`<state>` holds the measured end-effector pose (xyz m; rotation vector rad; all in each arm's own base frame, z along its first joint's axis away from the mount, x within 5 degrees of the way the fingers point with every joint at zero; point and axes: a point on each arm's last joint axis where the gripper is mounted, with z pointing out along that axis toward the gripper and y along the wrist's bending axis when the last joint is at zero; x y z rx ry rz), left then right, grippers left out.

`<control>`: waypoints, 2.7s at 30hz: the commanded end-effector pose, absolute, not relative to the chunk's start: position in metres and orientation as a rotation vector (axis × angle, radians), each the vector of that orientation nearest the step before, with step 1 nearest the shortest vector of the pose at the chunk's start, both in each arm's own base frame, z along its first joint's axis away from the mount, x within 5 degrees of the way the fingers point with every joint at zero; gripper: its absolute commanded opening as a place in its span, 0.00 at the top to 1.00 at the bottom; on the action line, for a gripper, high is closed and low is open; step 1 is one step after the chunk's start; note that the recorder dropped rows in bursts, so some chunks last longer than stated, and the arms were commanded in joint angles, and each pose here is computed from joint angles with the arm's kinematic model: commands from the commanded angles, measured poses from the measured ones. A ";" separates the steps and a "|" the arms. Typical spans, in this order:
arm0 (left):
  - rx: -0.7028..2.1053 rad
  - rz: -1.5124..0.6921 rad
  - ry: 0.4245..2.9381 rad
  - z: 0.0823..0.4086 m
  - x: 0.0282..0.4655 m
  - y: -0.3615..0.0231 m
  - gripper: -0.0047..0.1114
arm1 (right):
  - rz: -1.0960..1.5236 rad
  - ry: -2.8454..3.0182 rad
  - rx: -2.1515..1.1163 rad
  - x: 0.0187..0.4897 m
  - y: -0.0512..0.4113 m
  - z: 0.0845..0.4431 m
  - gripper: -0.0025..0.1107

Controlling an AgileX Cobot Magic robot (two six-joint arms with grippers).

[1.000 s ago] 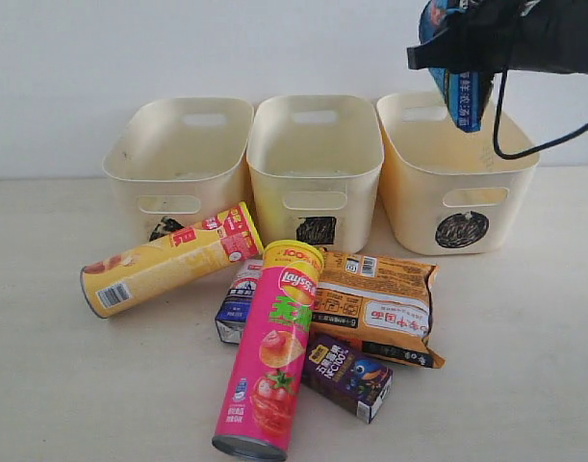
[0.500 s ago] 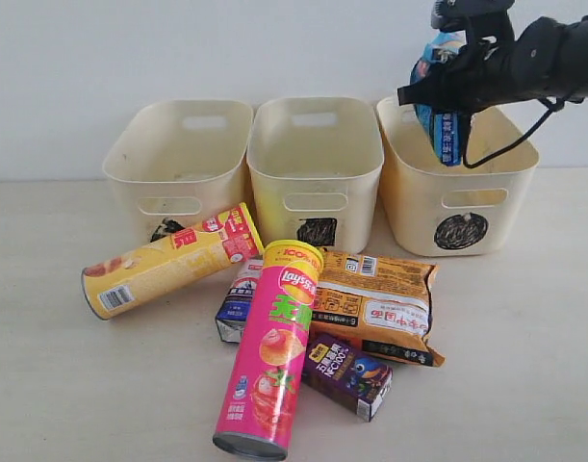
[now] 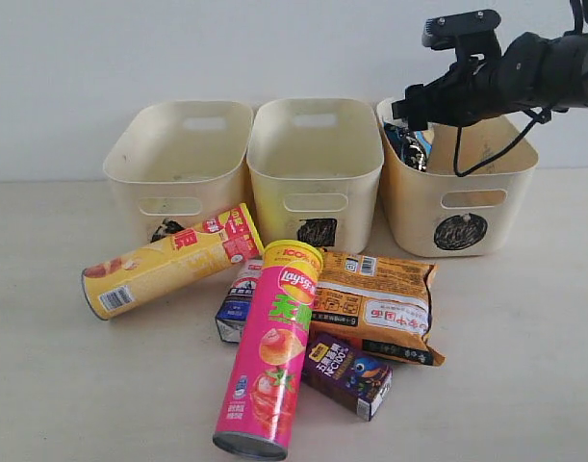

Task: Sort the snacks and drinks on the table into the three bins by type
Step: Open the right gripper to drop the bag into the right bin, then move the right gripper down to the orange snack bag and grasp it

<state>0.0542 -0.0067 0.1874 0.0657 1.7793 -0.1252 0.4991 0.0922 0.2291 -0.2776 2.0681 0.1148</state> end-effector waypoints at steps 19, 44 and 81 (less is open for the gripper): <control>0.055 -0.130 1.781 0.186 0.054 -0.007 0.93 | 0.183 2.304 -0.433 0.346 0.068 0.324 0.61; 0.055 -0.130 1.781 0.186 0.054 -0.007 0.93 | 0.793 2.613 -0.203 0.325 0.060 0.224 0.29; 0.055 -0.130 1.781 0.186 0.054 -0.007 0.93 | 0.846 2.747 -0.118 0.353 0.089 0.108 0.29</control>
